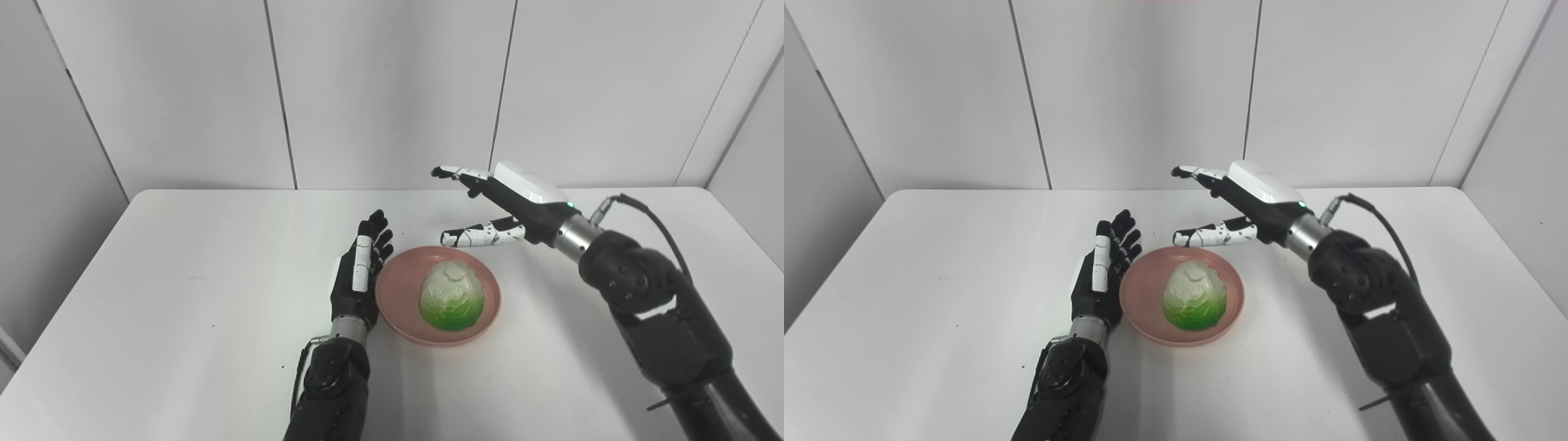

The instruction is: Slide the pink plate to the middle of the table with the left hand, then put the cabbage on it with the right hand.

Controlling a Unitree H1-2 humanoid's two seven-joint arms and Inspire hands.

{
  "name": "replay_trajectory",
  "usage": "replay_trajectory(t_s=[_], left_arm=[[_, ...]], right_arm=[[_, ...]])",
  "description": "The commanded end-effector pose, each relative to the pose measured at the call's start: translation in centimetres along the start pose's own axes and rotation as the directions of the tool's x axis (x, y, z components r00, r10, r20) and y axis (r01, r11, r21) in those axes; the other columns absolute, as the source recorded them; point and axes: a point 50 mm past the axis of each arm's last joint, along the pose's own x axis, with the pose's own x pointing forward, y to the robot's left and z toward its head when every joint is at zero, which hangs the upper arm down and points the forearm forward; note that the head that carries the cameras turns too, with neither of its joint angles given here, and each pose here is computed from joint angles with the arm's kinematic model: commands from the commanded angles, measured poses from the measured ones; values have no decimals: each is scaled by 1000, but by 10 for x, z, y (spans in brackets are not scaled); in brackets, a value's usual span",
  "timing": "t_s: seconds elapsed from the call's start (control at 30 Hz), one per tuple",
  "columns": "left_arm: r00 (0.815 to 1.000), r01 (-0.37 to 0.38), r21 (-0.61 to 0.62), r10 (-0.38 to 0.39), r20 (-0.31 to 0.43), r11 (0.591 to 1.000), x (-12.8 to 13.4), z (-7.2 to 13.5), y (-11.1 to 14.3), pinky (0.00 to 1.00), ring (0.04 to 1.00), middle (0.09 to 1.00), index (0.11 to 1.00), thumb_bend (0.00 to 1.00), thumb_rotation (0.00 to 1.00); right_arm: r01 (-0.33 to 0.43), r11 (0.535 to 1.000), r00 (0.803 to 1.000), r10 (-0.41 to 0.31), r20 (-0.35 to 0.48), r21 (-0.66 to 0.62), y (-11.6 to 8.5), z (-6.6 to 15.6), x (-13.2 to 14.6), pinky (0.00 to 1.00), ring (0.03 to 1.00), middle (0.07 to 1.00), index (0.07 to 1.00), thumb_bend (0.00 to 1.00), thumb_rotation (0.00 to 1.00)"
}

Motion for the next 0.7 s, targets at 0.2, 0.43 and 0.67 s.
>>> replay_trajectory(t_s=[0.2,0.43,0.67], left_arm=[[991,-92,83,84,101,992,14,20,27,950,912,938,878,929,893],[978,-154,210,118,174,966,19,29,26,867,910,925,894,962,906],[969,-198,260,148,199,945,15,24,18,933,916,942,934,923,858]], right_arm=[[358,781,931,-341,-131,512,28,-21,-9,884,914,909,913,928,1000],[486,550,865,-416,-281,679,67,-23,-11,976,967,963,968,913,1000],[505,403,844,-417,-338,763,82,-29,-9,1000,1000,1000,1000,905,1000]])
